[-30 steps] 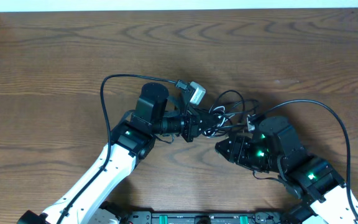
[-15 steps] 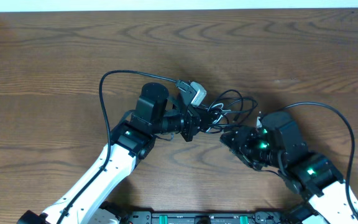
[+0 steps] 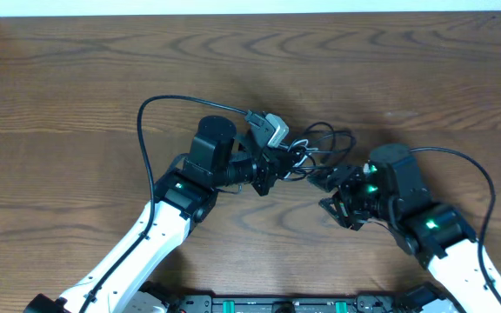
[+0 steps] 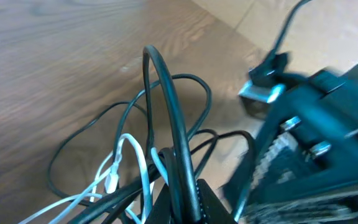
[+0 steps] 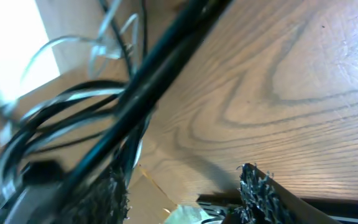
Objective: Untangle cables
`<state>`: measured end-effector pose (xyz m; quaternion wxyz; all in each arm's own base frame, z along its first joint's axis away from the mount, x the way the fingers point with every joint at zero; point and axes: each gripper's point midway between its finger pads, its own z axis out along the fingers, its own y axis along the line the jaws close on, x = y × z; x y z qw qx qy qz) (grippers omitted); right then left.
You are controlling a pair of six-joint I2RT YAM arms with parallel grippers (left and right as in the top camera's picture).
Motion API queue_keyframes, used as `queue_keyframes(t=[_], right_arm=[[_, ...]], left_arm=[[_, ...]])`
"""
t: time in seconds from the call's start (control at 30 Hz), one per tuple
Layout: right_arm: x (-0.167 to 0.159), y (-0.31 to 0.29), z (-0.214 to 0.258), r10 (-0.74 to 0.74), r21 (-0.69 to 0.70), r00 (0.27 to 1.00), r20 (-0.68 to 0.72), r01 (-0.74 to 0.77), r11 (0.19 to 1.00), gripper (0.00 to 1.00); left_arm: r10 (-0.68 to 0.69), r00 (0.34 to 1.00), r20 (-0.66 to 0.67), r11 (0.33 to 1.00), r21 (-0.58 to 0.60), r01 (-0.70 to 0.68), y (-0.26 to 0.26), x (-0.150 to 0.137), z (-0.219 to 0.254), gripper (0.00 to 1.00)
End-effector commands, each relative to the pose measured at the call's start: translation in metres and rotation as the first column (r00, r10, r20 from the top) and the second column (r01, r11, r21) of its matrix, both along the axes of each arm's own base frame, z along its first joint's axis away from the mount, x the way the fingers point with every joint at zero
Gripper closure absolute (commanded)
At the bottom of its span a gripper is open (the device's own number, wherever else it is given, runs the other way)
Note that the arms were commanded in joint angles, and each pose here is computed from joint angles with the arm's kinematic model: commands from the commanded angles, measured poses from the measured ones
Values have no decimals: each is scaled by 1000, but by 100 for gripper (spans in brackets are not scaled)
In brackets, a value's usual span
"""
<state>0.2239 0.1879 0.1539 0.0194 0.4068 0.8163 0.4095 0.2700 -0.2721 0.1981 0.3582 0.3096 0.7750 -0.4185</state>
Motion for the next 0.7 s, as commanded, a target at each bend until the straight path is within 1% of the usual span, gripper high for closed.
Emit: queue_keyframes(t=[0.0,0.13,0.27,0.43,0.53,0.6,0.67], right_arm=[[2,-2,16,-25,31,999,39,24,999,42],[8,2,18,-31,49,998,50,29,998,41],[9,14,11,11,59,1000,28,-12,998,43],[3,24,-8,76,15,997,-6,-75,997,46],[-3,30,-20,148,-29,989,-3,-149,988,48],[-6,29,-27,170,-50,985,-19,-170,984,49],[-14,25,-40,169,-77,982,-82,-175,982,50]], left_arm=[[8,994,108,999,33,-12,2,11,8,92],[-10,994,105,1000,26,7,-1,7,9,92],[-83,989,119,996,-4,84,-17,-9,16,92],[-115,981,157,992,-24,120,-29,-16,24,92],[-116,975,187,991,-40,125,-31,-15,31,92],[-113,972,206,991,-50,126,-32,-14,35,92],[-108,964,243,989,-69,128,-34,-12,44,92]])
